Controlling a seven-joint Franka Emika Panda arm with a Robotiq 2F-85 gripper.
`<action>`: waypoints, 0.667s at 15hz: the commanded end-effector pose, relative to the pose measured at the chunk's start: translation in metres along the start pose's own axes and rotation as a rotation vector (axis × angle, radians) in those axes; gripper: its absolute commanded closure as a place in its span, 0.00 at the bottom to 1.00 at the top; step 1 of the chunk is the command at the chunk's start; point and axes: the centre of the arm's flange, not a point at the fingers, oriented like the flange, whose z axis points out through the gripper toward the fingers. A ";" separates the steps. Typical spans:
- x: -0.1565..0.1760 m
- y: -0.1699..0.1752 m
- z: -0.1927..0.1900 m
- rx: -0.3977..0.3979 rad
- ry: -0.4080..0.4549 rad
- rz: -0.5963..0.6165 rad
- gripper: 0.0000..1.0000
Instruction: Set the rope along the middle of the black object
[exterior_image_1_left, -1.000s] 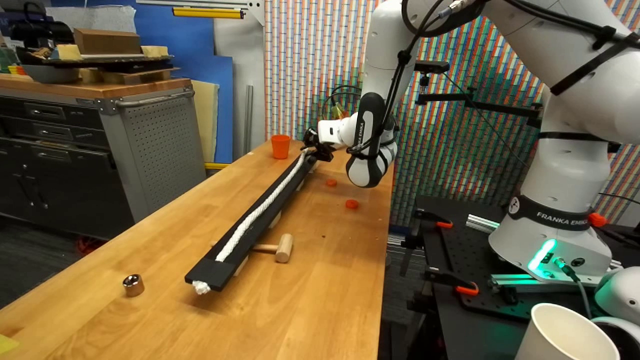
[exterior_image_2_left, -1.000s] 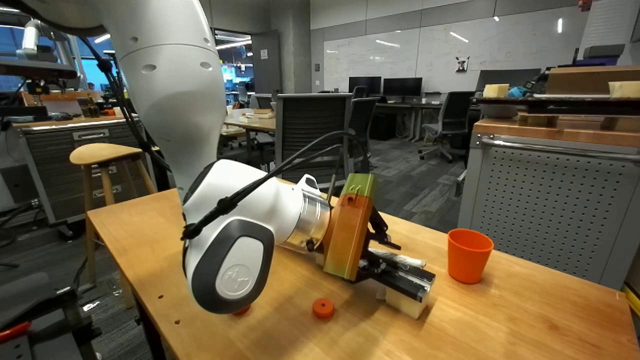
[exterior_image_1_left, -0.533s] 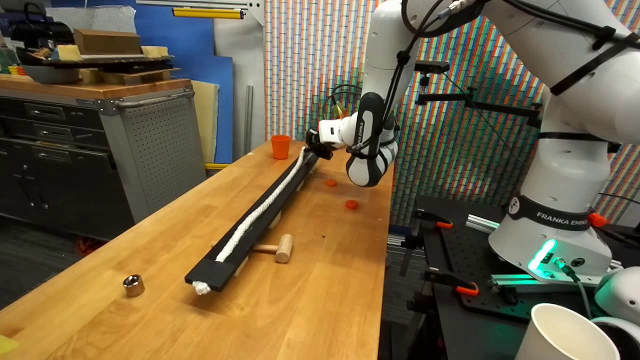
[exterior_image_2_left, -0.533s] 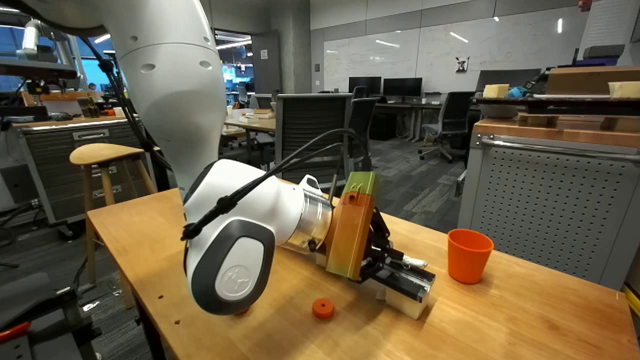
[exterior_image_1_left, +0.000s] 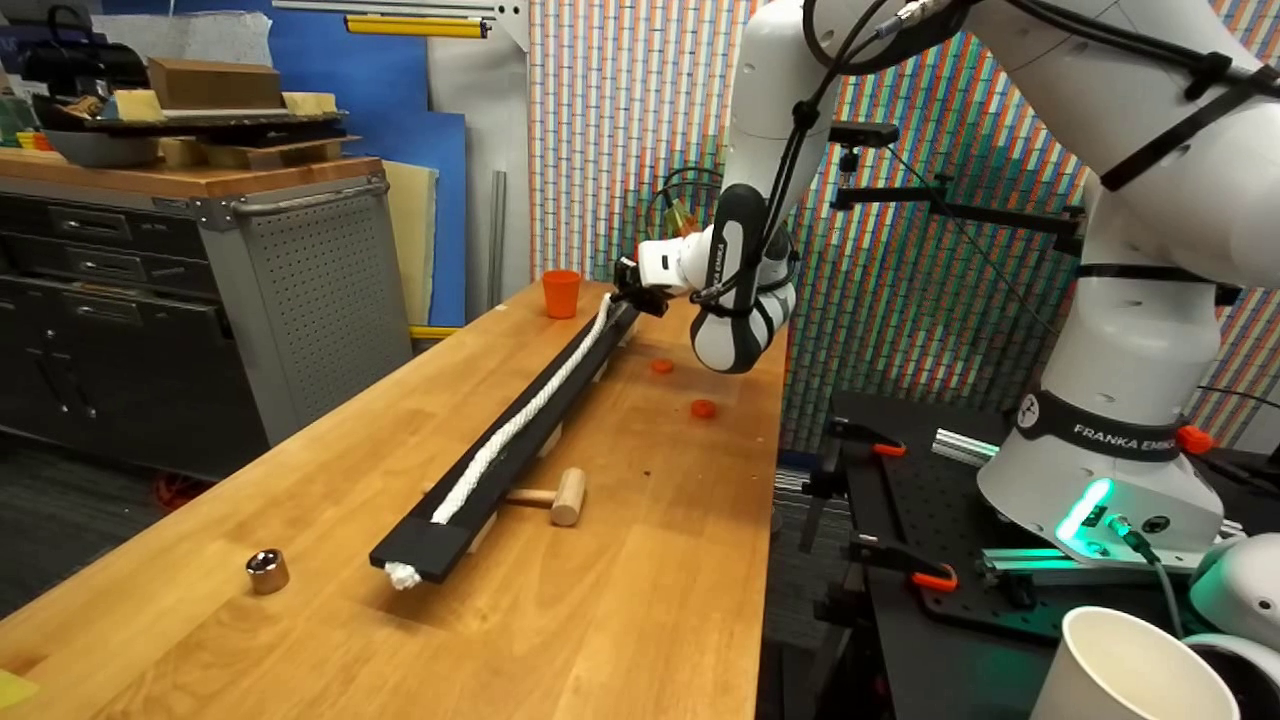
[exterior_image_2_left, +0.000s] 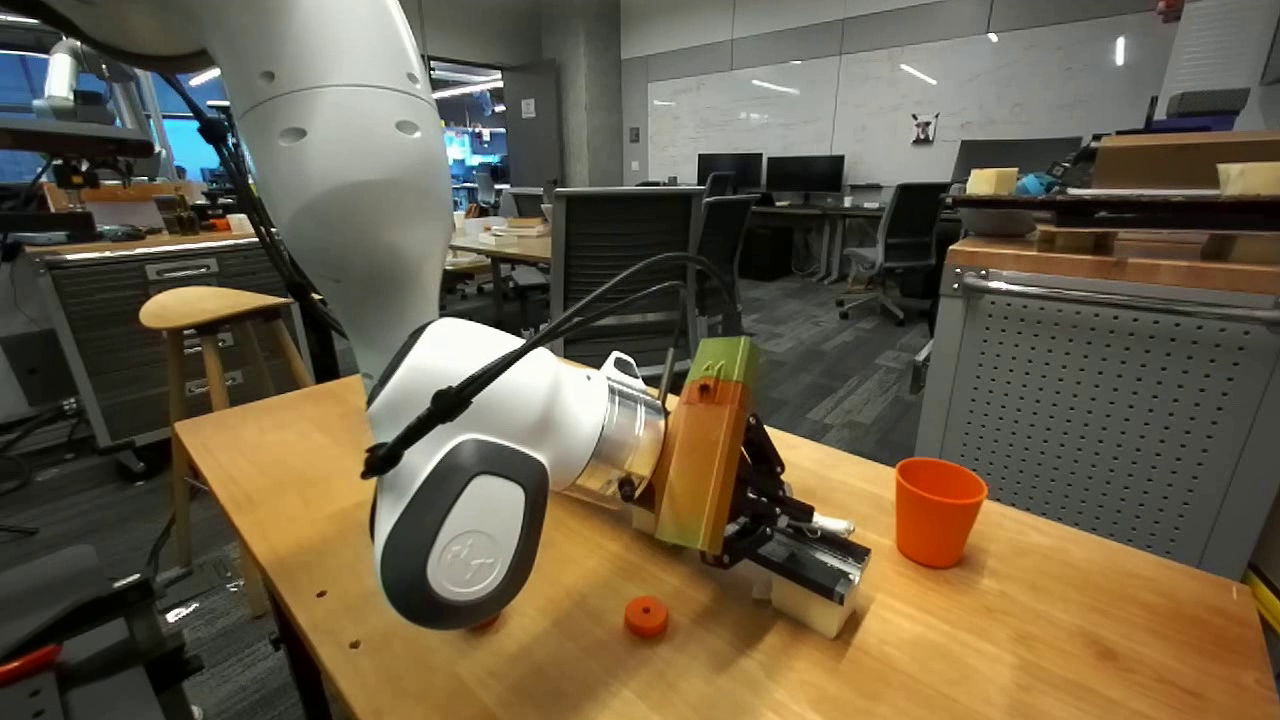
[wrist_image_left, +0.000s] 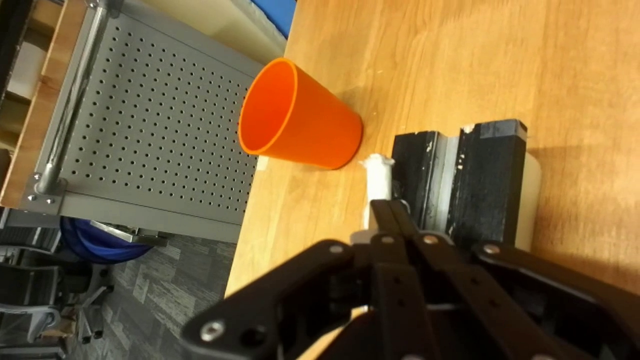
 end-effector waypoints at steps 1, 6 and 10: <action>-0.002 0.005 -0.011 0.018 -0.009 -0.072 0.97; 0.005 0.000 -0.053 0.057 -0.088 -0.059 0.97; 0.009 0.026 -0.098 0.068 -0.213 0.059 0.97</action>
